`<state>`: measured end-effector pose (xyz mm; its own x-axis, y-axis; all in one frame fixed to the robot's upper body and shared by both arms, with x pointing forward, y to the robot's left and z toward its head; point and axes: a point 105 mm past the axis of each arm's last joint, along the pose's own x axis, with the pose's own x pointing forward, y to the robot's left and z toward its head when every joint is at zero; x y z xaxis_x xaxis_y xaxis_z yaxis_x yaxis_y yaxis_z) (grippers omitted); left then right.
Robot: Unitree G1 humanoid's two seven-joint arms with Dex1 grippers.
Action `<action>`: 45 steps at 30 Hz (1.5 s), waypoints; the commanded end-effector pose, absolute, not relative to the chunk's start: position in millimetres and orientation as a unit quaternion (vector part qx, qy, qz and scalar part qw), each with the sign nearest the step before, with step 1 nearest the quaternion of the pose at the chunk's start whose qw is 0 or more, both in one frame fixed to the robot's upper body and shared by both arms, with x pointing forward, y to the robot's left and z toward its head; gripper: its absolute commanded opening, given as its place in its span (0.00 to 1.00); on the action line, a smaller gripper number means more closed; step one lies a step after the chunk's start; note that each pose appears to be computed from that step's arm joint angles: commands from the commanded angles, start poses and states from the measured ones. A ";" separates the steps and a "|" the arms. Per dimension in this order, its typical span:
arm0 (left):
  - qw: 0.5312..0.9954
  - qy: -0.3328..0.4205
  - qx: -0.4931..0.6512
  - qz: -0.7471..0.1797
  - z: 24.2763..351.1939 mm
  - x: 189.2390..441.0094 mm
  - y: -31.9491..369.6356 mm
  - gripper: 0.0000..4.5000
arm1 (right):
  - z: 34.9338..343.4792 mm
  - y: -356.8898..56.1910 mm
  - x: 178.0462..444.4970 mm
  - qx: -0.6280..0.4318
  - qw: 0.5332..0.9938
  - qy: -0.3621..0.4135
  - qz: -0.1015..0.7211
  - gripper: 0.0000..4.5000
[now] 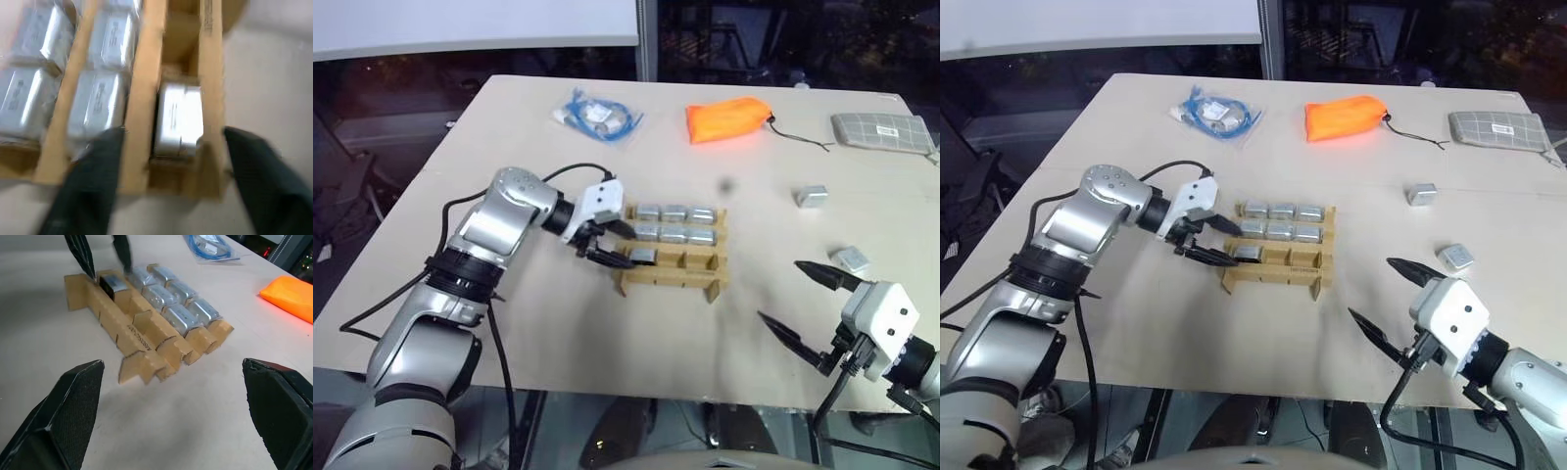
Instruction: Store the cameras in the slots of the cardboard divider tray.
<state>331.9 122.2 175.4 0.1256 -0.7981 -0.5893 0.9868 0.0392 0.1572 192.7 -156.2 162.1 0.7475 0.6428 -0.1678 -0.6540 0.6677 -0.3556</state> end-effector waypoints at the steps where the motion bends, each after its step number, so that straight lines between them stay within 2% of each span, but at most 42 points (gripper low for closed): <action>1: 0.720 0.095 0.194 -0.659 226.0 311.2 115.3 0.88 | 148.5 -180.2 209.8 -0.209 0.934 0.059 0.285 1.00; 3: 0.725 0.070 0.158 -0.667 236.3 298.2 117.0 0.88 | 143.4 -197.9 223.0 -0.209 0.946 0.076 0.237 1.00; 5: 0.751 0.034 0.131 -0.646 239.4 286.1 121.6 0.88 | 141.4 -222.2 242.8 -0.199 0.959 0.091 0.178 1.00; 7: 0.787 -0.009 0.135 -0.602 236.0 279.3 125.8 0.88 | 142.2 -236.0 256.8 -0.203 0.962 0.096 0.152 1.00; 8: 0.784 -0.028 0.116 -0.610 232.4 268.2 126.3 0.88 | 141.1 -243.1 264.8 -0.204 0.963 0.102 0.141 1.00; 12: 0.766 -0.001 0.017 -0.642 221.0 237.9 132.6 0.88 | 135.7 -262.5 286.3 -0.201 0.965 0.126 0.112 1.00; 13: 0.767 0.001 0.007 -0.642 219.0 232.5 135.2 0.94 | 133.3 -267.4 291.7 -0.198 0.965 0.134 0.107 1.00; 14: 0.778 -0.012 0.009 -0.629 217.2 229.8 136.7 1.00 | 129.0 -273.8 299.2 -0.199 0.963 0.147 0.106 1.00; 17: 0.797 -0.025 0.014 -0.603 213.4 222.8 138.2 1.00 | 119.5 -286.5 312.8 -0.195 0.958 0.181 0.105 1.00; 23: 0.803 -0.018 0.020 -0.595 206.6 210.2 141.1 1.00 | 109.8 -302.0 314.3 -0.180 0.952 0.225 0.102 1.00; 28: 0.798 -0.023 0.039 -0.601 203.8 204.0 141.3 1.00 | 108.8 -305.8 311.3 -0.162 0.954 0.233 0.102 1.00; 44: 0.780 -0.033 0.055 -0.623 203.0 206.8 142.6 1.00 | 94.8 -310.7 292.3 -0.122 0.954 0.257 0.089 1.00; 45: 0.779 -0.032 0.053 -0.624 202.7 206.8 142.2 1.00 | 94.0 -310.7 292.2 -0.119 0.955 0.257 0.089 0.95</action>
